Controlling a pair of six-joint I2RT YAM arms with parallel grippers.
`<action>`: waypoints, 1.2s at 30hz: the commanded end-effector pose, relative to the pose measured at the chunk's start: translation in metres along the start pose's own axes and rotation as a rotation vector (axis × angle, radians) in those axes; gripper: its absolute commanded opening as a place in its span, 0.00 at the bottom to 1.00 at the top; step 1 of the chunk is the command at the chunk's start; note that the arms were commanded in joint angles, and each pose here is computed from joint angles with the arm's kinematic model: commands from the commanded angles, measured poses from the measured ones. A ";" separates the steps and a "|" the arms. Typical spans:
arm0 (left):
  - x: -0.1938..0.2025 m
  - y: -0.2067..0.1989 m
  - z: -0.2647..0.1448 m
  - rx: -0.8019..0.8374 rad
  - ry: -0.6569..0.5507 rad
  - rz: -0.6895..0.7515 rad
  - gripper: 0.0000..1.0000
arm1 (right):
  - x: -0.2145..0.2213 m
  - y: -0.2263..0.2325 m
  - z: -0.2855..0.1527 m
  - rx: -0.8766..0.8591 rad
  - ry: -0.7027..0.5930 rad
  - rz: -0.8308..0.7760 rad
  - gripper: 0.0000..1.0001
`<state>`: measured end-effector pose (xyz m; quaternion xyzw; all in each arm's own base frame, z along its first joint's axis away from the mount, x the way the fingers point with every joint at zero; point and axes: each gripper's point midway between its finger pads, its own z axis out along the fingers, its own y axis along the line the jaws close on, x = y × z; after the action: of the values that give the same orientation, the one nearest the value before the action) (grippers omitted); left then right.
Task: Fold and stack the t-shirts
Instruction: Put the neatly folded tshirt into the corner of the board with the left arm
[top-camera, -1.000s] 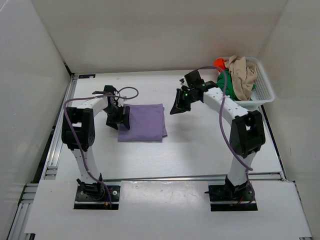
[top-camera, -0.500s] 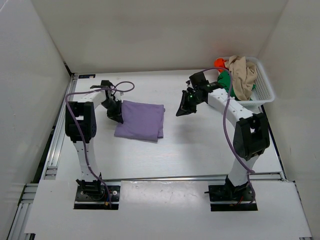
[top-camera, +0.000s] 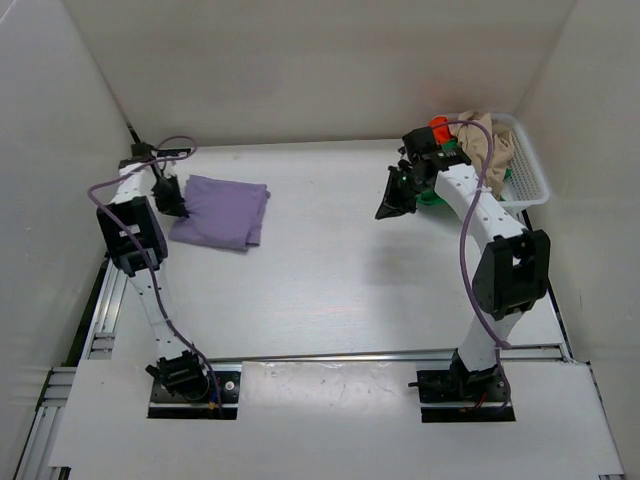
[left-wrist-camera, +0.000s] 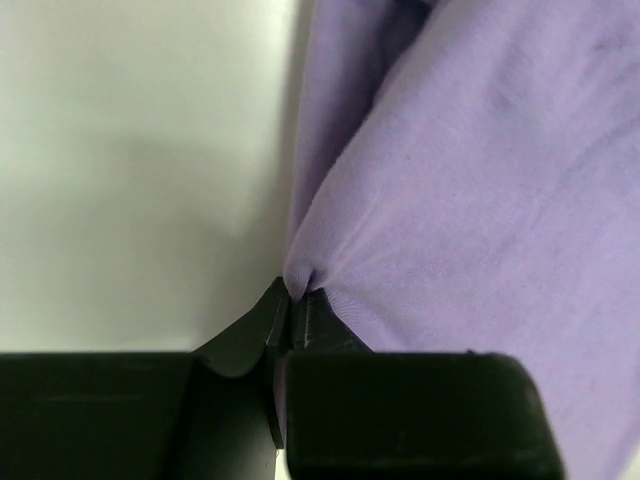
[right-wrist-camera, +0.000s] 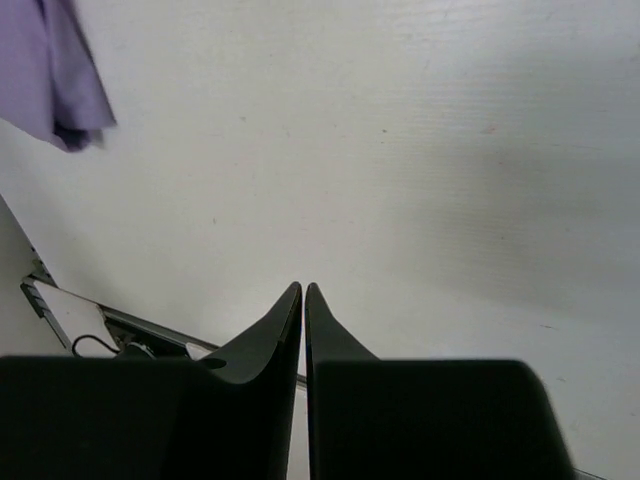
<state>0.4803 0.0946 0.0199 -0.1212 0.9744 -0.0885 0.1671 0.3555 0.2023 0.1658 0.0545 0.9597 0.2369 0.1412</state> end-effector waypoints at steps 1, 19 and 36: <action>-0.043 0.055 -0.003 -0.141 -0.125 -0.032 0.11 | -0.005 -0.004 -0.005 0.051 0.021 -0.018 0.08; -0.177 0.122 0.000 -0.272 -0.551 -0.033 0.11 | -0.022 -0.010 -0.003 0.154 0.066 -0.005 0.08; -0.170 0.102 -0.096 -0.377 -0.625 -0.041 1.00 | -0.249 -0.222 -0.113 0.544 -0.755 0.419 0.74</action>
<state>0.5849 0.2547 0.0557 -0.1919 0.9005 0.1053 0.3757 0.5115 -0.0690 0.2159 0.3336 0.8718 -0.0304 0.3575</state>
